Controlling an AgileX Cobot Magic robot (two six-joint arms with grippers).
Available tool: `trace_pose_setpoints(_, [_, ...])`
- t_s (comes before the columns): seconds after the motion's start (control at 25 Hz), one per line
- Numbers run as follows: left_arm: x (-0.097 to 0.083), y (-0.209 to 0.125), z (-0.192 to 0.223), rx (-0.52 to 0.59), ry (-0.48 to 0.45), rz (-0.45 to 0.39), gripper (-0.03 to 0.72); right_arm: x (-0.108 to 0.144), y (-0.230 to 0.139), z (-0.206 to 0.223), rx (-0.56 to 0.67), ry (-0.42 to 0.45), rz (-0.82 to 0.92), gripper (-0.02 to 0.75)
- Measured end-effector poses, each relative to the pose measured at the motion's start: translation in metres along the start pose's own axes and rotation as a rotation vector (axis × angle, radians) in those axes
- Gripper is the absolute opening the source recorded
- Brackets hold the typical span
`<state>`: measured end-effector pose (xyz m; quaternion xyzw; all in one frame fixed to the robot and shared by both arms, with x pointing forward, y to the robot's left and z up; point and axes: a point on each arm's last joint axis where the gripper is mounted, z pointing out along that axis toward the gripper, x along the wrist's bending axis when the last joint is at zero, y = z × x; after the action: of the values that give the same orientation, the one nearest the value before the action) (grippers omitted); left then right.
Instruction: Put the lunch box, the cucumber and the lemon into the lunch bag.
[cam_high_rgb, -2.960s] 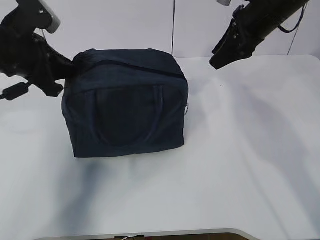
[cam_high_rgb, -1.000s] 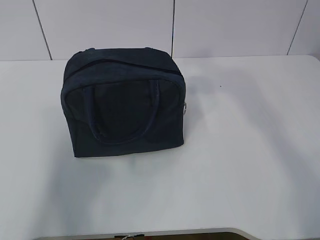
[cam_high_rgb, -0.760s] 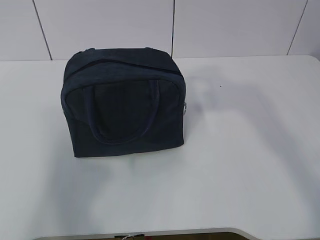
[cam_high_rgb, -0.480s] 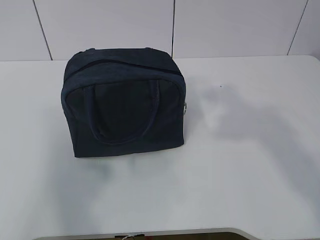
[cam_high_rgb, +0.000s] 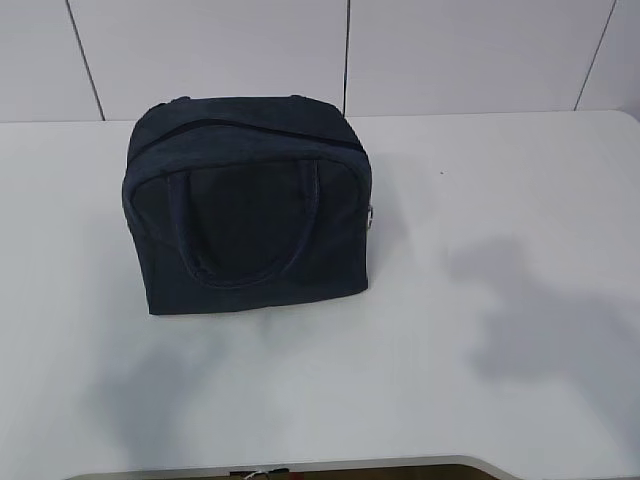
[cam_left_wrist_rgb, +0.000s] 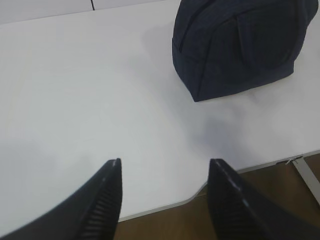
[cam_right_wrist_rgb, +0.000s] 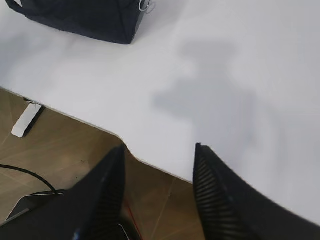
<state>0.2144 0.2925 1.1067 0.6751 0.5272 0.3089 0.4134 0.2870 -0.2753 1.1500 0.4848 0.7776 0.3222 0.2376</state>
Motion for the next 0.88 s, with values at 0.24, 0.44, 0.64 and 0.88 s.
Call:
trace_pose_setpoints(0.24, [0.000,-0.024,0.008,-0.028,0.001,-0.005,0.400,0.009,-0.037,0.003,-0.032,-0.017,-0.006,0.367])
trace_pose_setpoints(0.44, [0.001,-0.028,0.019,-0.021,0.001,-0.012,0.400,0.013,-0.062,0.011,-0.046,-0.033,0.023,0.367])
trace_pose_setpoints(0.64, [0.002,-0.034,0.034,-0.017,-0.007,-0.025,0.400,0.015,-0.083,0.019,-0.093,-0.069,0.035,0.367])
trace_pose_setpoints(0.88, [0.002,-0.037,0.037,-0.004,-0.015,-0.030,0.400,0.012,-0.109,0.031,-0.115,-0.152,0.102,0.367])
